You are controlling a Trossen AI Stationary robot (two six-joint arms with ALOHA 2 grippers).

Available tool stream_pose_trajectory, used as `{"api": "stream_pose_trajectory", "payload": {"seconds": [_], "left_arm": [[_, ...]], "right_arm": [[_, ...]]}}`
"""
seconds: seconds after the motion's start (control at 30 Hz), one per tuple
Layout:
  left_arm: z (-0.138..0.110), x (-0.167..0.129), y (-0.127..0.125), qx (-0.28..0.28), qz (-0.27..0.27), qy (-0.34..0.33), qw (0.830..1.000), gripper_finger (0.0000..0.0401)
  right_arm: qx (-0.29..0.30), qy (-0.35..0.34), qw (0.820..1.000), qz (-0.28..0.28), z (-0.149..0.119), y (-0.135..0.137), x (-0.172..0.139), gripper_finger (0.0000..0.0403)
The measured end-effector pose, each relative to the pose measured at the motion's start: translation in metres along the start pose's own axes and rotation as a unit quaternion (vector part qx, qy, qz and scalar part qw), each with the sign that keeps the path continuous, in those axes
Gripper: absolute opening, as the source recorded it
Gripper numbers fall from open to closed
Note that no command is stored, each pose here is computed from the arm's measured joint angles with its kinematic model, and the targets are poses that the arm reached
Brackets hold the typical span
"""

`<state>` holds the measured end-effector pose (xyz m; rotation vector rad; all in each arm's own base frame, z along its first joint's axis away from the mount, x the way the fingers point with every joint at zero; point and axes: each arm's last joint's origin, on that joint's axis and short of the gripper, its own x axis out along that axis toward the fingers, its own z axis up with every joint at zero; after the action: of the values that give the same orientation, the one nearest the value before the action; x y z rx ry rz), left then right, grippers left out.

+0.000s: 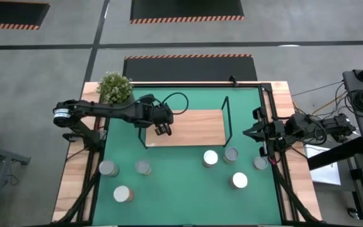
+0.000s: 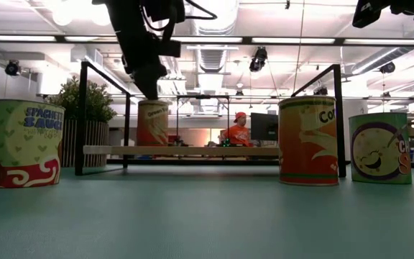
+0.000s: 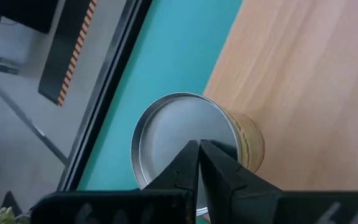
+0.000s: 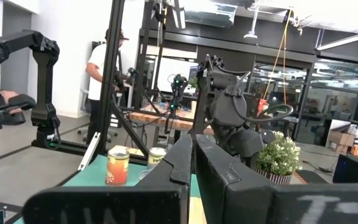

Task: Pick and place cans onto a shelf
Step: Put the canned green beans on the shelf, then put the top canned corn on the shelf

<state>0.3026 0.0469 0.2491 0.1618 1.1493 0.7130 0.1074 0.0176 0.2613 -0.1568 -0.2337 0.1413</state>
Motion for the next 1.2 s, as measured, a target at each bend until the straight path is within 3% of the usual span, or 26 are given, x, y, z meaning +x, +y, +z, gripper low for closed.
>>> {"api": "stream_pose_trajectory", "payload": {"seconds": [0.47, 0.77, 1.0, 1.2], "left_arm": [[0.003, -0.004, 0.004, -0.006, 0.018, 0.0, 1.0, 0.0], [0.025, -0.044, 0.002, -0.029, -0.001, -0.05, 0.998, 0.0], [0.028, -0.102, -0.046, -0.019, -0.08, -0.164, 0.983, 0.0], [-0.001, -0.143, -0.109, 0.053, -0.165, -0.267, 0.948, 0.0]], "right_arm": [[-0.002, 0.0, 1.0, 0.0, 0.0, 0.0, 0.0, 0.0009], [-0.001, 0.0, 1.0, 0.0, 0.0, 0.0, 0.0, 0.0009], [0.002, 0.0, 1.0, 0.0, 0.0, 0.0, 0.0, 0.0009], [0.005, 0.0, 1.0, 0.0, 0.0, 0.0, 0.0, 0.0009]]}}
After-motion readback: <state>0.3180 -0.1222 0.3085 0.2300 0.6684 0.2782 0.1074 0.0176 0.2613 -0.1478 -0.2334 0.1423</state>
